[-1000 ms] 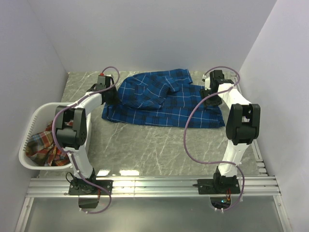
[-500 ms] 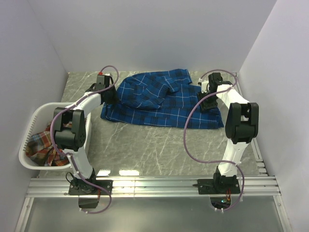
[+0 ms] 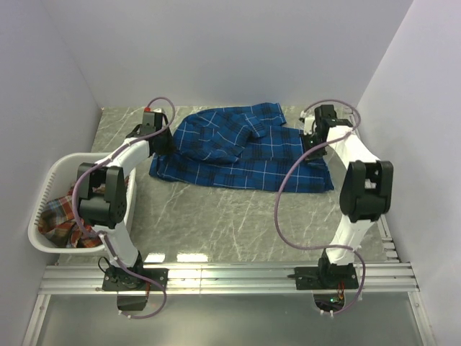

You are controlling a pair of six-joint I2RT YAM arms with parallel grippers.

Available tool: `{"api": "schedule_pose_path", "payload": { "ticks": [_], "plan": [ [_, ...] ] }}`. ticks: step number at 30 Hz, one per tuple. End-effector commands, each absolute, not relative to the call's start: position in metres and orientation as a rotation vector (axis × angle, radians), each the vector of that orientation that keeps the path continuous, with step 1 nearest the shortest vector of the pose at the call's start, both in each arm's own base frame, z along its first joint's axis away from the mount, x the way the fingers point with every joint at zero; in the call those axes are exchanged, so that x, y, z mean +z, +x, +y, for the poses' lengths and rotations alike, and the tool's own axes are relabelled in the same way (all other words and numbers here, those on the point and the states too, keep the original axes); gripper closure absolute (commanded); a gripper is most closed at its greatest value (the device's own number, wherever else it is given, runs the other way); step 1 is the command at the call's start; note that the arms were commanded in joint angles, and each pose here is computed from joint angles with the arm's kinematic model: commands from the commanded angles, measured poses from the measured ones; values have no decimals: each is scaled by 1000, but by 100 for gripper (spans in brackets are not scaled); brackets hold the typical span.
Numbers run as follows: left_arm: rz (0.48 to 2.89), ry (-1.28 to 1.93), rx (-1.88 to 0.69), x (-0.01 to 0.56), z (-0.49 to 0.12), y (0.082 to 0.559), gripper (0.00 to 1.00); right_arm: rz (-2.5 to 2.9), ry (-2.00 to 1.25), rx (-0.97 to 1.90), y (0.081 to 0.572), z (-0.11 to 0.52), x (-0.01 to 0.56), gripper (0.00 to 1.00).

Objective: Fold and stack the long sleeve shirts
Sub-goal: Fold the shirt

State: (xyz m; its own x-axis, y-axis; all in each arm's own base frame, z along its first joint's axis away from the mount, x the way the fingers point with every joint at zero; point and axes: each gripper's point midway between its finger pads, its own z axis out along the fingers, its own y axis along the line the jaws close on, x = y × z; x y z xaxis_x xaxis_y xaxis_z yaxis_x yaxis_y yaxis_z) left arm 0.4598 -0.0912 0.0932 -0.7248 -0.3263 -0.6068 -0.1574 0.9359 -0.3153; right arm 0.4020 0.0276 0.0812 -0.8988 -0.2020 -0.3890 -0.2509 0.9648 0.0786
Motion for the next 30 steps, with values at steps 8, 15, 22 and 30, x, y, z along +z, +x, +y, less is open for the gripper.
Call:
{"api": "schedule_pose_path", "payload": {
  "ticks": [8, 15, 22, 30],
  "plan": [
    [2270, -413, -261, 139, -76, 447, 99, 2535, 44, 113, 377, 28, 150, 100],
    [2296, -433, -222, 133, -67, 414, 100, 2538, 137, 124, 360, 28, 152, 100],
    [2349, -488, -176, 104, -56, 373, 100, 2579, 188, 81, 356, 22, 140, 100],
    [2344, -520, -110, 99, -48, 386, 100, 2593, 200, 19, 395, 17, 127, 100]
  ]
}}
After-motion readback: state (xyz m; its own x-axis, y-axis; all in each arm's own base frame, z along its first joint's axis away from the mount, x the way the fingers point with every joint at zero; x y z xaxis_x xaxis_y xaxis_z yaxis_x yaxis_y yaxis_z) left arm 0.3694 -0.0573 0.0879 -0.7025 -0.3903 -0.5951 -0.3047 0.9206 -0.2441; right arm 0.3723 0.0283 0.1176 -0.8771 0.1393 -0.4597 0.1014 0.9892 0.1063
